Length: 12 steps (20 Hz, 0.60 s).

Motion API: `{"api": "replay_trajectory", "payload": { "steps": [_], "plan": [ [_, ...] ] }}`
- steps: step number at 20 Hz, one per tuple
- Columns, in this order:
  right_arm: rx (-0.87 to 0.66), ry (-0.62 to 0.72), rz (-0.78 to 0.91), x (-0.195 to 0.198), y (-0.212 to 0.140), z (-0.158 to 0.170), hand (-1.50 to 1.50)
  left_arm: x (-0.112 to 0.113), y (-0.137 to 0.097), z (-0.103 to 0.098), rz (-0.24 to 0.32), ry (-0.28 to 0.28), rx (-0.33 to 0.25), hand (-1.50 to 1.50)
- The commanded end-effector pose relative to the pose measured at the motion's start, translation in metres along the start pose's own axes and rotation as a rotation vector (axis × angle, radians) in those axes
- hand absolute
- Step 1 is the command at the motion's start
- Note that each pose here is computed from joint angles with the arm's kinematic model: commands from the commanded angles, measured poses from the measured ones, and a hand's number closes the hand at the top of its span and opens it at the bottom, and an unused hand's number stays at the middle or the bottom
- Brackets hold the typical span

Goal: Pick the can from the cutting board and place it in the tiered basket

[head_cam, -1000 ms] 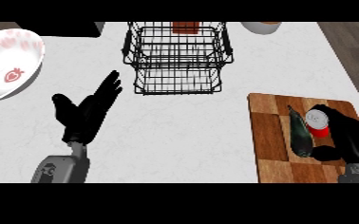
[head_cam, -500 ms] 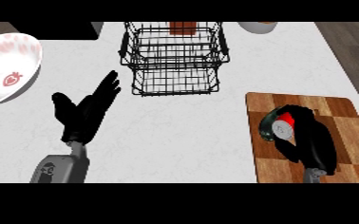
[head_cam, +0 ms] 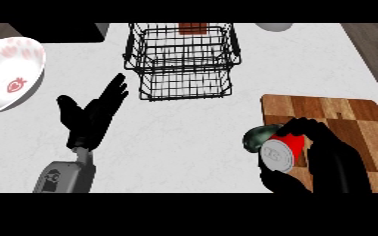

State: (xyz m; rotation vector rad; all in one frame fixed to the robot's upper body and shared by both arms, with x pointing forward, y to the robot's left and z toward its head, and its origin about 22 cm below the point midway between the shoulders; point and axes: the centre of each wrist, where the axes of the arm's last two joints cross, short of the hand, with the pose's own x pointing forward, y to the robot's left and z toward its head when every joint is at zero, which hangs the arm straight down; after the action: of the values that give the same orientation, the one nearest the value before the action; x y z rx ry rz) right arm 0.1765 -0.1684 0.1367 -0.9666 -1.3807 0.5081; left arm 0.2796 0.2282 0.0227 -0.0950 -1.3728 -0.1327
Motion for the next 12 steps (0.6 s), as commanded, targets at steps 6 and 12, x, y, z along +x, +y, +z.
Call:
{"api": "replay_trajectory", "payload": {
  "steps": [6, 12],
  "plan": [
    [-0.166, -0.09, -0.027, 0.079, -0.067, 0.034, 1.5, -0.002, 0.005, -0.004, -0.007, -0.007, -0.013, 0.0],
    [-0.17, -0.123, 0.033, 0.126, -0.076, 0.01, 1.5, 0.006, 0.001, 0.001, -0.019, -0.006, -0.015, 0.0]
  ]
}}
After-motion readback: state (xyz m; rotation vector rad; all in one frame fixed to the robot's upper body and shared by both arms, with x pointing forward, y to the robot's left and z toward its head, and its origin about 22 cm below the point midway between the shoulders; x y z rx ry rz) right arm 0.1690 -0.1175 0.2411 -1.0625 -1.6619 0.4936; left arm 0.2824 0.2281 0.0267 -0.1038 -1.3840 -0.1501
